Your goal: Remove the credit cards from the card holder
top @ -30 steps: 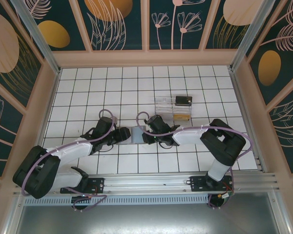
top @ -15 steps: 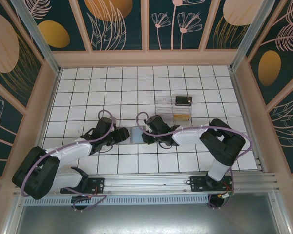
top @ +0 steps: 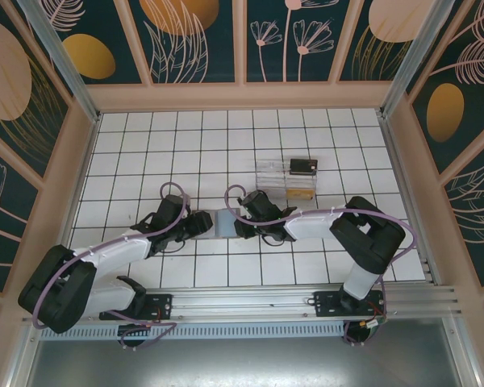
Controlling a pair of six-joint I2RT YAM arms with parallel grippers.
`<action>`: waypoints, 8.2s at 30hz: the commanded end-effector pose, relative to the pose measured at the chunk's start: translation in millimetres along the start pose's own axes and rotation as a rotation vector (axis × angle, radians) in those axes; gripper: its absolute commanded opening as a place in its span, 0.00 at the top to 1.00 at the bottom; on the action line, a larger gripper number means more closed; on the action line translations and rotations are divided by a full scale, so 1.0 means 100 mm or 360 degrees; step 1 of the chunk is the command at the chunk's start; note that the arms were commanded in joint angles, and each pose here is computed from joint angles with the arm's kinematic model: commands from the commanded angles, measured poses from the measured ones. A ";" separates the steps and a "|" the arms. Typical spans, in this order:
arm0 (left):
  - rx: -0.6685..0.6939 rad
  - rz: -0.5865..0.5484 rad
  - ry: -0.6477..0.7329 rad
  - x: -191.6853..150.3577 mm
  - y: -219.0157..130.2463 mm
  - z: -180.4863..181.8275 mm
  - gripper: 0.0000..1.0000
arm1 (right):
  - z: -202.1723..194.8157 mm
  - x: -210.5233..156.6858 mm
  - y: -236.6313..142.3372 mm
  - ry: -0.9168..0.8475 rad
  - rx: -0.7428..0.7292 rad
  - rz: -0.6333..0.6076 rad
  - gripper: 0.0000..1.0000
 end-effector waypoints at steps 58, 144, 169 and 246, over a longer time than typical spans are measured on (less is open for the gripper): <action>-0.0484 0.0137 0.0108 -0.11 -0.03 -0.73 0.37 | -0.26 -0.08 -0.23 0.0142 -0.0185 -0.0067 0.72; -0.0181 0.0172 0.0027 -0.14 0.19 -0.17 0.90 | 0.06 0.05 0.02 -0.0005 -0.0028 0.0019 0.86; -0.0103 0.0196 -0.0006 -0.17 0.28 -0.06 0.82 | 0.17 0.12 0.07 -0.0099 -0.0027 0.0037 0.85; -0.0160 0.0195 -0.0023 -0.14 0.19 -0.02 1.00 | 0.19 0.03 0.14 -0.0076 -0.0003 0.0075 0.85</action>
Point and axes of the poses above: each hand's point on the last joint's axis, 136 mm out from that joint toward the fingers, its own y axis out along the fingers, its own z axis along the line the jaws close on, x = y × z, the point moved 4 cm from there along -y, back along the fingers, and after that the axes turned 9 degrees about -y, right-handed, at the moved point
